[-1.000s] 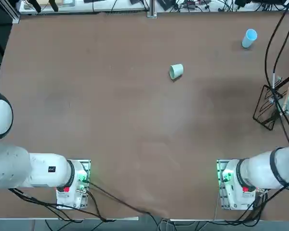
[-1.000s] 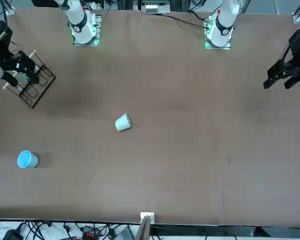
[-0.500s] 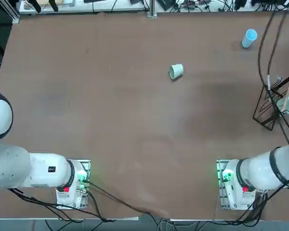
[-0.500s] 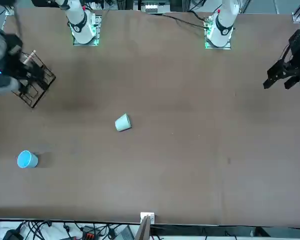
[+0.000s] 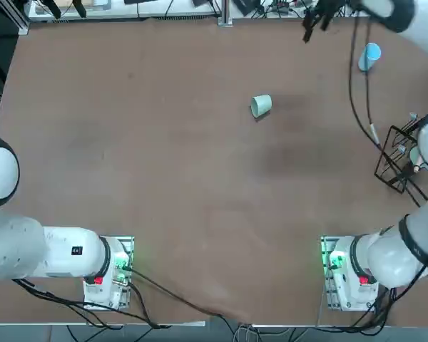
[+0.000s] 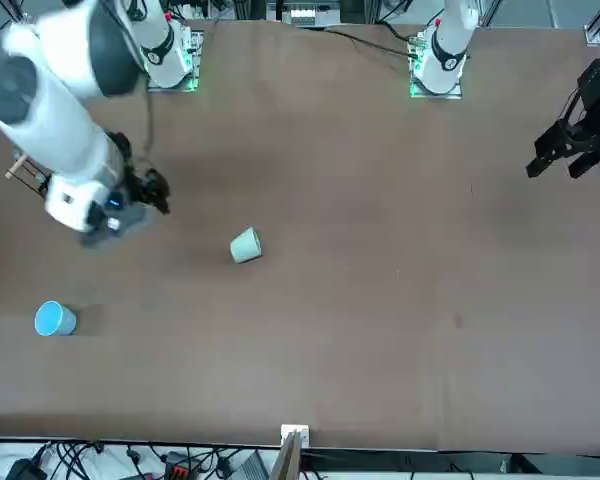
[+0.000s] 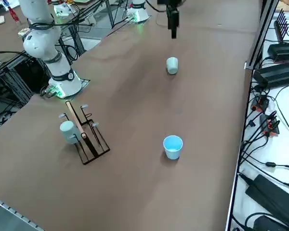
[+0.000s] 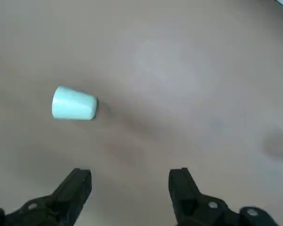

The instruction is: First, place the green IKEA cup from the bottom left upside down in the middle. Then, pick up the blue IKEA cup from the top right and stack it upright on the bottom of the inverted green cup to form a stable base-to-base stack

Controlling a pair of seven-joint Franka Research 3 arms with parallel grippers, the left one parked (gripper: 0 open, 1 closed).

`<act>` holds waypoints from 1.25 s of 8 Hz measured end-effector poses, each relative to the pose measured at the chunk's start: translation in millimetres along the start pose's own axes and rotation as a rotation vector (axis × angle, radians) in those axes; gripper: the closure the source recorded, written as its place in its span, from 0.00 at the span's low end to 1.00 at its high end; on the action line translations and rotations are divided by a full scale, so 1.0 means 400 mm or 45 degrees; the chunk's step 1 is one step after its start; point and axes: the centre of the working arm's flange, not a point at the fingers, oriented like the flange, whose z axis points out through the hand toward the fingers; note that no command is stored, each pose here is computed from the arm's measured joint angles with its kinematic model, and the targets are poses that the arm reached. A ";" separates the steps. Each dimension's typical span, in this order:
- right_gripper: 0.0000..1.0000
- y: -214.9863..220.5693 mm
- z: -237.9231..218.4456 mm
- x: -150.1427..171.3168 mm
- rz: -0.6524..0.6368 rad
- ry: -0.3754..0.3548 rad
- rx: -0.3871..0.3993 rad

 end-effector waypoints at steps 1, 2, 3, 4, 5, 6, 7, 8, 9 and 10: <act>0.00 -0.022 0.064 0.035 -0.184 -0.004 0.000; 0.00 -0.047 0.120 0.066 -0.340 -0.002 -0.002; 0.00 -0.083 0.173 0.096 -0.500 0.002 -0.005; 0.00 -0.128 0.223 0.124 -0.667 0.005 -0.009; 0.00 -0.175 0.271 0.146 -0.809 -0.001 -0.007; 0.00 -0.215 0.319 0.160 -0.922 -0.020 0.001; 0.00 -0.243 0.366 0.172 -1.047 -0.028 0.006; 0.00 -0.259 0.410 0.183 -1.177 -0.021 0.011; 0.00 -0.260 0.448 0.187 -1.290 -0.010 0.043; 0.01 -0.248 0.485 0.184 -1.379 0.014 0.101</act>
